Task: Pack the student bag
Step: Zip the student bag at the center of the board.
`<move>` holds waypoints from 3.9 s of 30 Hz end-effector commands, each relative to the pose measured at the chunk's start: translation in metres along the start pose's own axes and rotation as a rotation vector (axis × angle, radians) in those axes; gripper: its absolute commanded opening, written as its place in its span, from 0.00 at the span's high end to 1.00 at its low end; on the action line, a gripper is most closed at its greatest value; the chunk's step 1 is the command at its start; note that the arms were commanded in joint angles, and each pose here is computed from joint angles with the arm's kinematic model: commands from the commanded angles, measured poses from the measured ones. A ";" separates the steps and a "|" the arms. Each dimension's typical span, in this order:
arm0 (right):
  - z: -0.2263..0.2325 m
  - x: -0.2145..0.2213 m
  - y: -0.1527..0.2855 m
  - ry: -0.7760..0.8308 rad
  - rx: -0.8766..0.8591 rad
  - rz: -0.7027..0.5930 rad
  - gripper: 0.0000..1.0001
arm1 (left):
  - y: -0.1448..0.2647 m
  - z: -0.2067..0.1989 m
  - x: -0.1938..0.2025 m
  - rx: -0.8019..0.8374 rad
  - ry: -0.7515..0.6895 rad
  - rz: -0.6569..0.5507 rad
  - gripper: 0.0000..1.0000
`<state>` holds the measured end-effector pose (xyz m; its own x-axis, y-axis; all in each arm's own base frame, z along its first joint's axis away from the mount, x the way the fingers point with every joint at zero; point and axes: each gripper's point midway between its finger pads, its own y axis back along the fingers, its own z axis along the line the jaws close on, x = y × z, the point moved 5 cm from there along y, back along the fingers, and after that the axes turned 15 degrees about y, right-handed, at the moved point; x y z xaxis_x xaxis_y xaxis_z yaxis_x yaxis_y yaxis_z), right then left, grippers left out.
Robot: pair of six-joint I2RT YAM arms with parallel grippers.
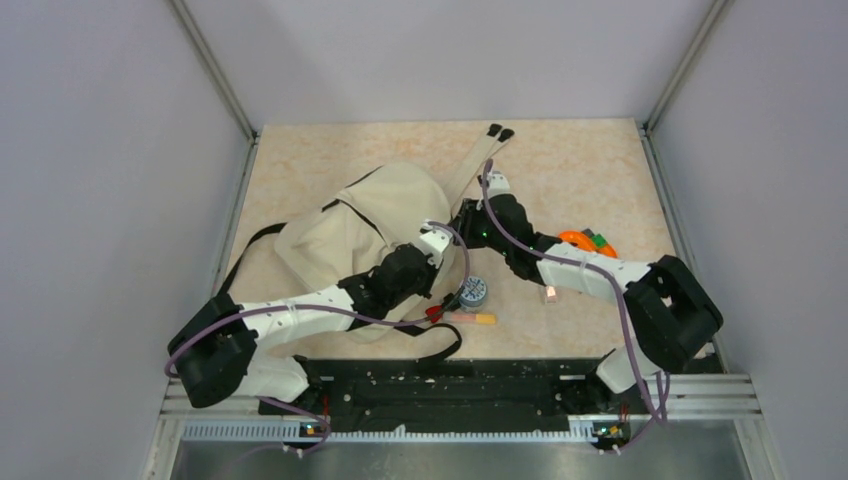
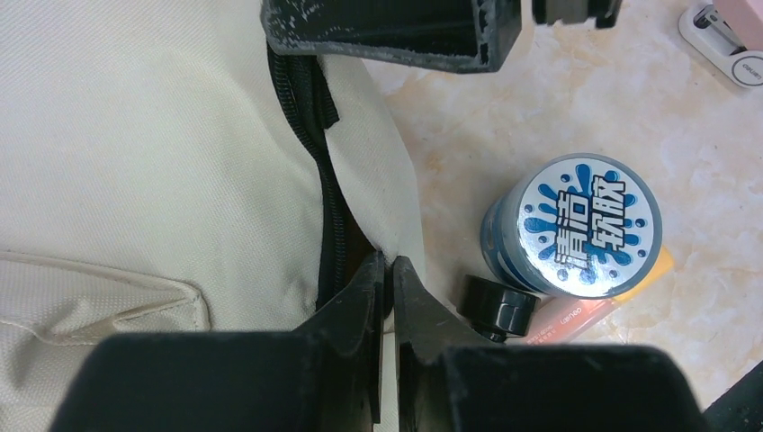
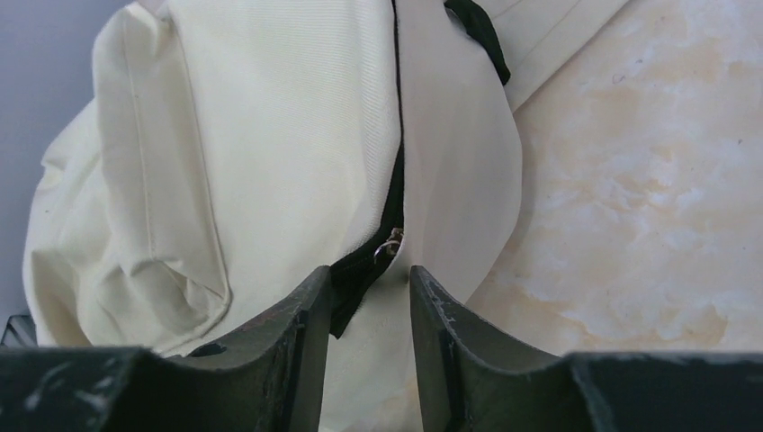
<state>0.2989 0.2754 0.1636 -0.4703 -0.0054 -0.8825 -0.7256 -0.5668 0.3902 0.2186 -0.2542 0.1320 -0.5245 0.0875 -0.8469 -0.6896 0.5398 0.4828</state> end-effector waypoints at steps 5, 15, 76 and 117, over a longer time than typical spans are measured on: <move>0.001 -0.006 -0.012 -0.001 0.040 0.009 0.70 | 0.002 -0.014 -0.020 0.044 0.010 -0.057 0.94; 0.003 -0.028 0.008 -0.014 0.041 -0.062 1.00 | 0.006 -0.010 -0.019 0.019 0.016 -0.048 0.87; -0.008 -0.007 0.029 -0.105 -0.126 -0.096 0.61 | -0.028 -0.005 -0.076 0.059 0.336 -0.162 1.00; 0.012 0.041 -0.001 -0.015 -0.131 -0.074 0.84 | -0.021 0.006 -0.079 0.108 0.483 -0.114 1.00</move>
<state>0.2605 0.2824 0.1222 -0.4629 0.0323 -0.8858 -0.6370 -0.7071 0.3071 0.2745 -0.2680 0.1647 -0.6816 -0.3176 -0.6592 -0.6856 0.5918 0.4239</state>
